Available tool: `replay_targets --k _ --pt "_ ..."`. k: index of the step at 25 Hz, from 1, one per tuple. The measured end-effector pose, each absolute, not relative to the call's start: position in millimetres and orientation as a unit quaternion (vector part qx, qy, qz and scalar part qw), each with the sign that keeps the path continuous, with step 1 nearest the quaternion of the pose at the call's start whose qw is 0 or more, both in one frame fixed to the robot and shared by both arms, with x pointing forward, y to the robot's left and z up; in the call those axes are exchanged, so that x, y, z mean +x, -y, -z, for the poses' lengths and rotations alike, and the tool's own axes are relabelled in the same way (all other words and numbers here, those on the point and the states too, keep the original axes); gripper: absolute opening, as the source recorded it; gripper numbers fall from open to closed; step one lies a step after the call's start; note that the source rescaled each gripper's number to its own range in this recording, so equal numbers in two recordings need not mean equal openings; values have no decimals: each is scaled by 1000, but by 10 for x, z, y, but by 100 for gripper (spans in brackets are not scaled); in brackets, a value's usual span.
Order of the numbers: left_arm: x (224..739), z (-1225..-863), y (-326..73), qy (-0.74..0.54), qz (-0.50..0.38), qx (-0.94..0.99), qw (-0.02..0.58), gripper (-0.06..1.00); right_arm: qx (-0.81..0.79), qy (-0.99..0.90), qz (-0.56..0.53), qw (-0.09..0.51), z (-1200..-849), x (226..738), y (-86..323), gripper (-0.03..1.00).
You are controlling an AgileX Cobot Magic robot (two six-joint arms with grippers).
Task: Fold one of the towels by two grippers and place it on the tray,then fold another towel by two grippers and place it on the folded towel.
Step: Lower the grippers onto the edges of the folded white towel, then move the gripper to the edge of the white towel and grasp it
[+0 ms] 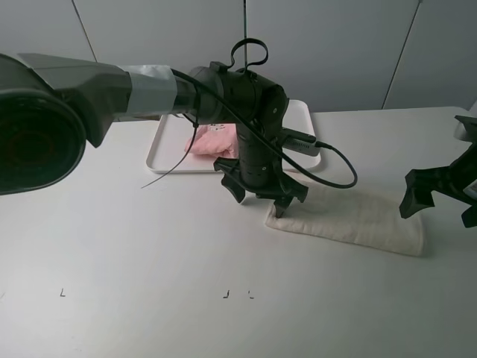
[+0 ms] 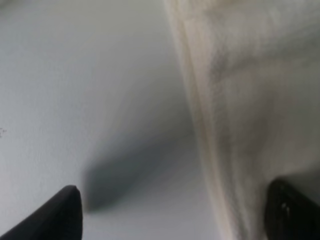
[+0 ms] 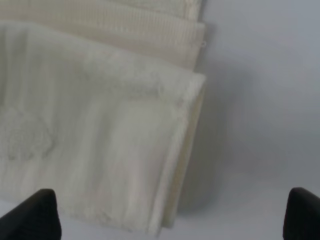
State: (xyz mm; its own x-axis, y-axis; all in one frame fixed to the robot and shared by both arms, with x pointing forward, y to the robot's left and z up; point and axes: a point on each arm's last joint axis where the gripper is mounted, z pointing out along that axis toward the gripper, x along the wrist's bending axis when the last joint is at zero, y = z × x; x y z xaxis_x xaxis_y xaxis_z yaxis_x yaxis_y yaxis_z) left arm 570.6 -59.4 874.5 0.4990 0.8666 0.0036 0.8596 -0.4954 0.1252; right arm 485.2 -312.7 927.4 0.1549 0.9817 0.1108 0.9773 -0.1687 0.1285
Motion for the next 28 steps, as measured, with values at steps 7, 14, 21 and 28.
replay_targets --k 7,14,21,28 --pt "5675 -8743 536 -498 -34 867 16 94 760 -646 -74 0 -9221 5056 3143 96" --pt "5645 -8746 501 -501 -29 865 -9 94 760 -647 -52 -28 -9066 5071 3138 95" --pt "5642 -8746 496 -503 -30 864 -12 94 761 -643 -63 -50 -8994 5089 3092 95" --pt "5642 -8746 496 -503 -30 864 -12 94 732 -677 -67 -42 -8956 5121 2861 95"
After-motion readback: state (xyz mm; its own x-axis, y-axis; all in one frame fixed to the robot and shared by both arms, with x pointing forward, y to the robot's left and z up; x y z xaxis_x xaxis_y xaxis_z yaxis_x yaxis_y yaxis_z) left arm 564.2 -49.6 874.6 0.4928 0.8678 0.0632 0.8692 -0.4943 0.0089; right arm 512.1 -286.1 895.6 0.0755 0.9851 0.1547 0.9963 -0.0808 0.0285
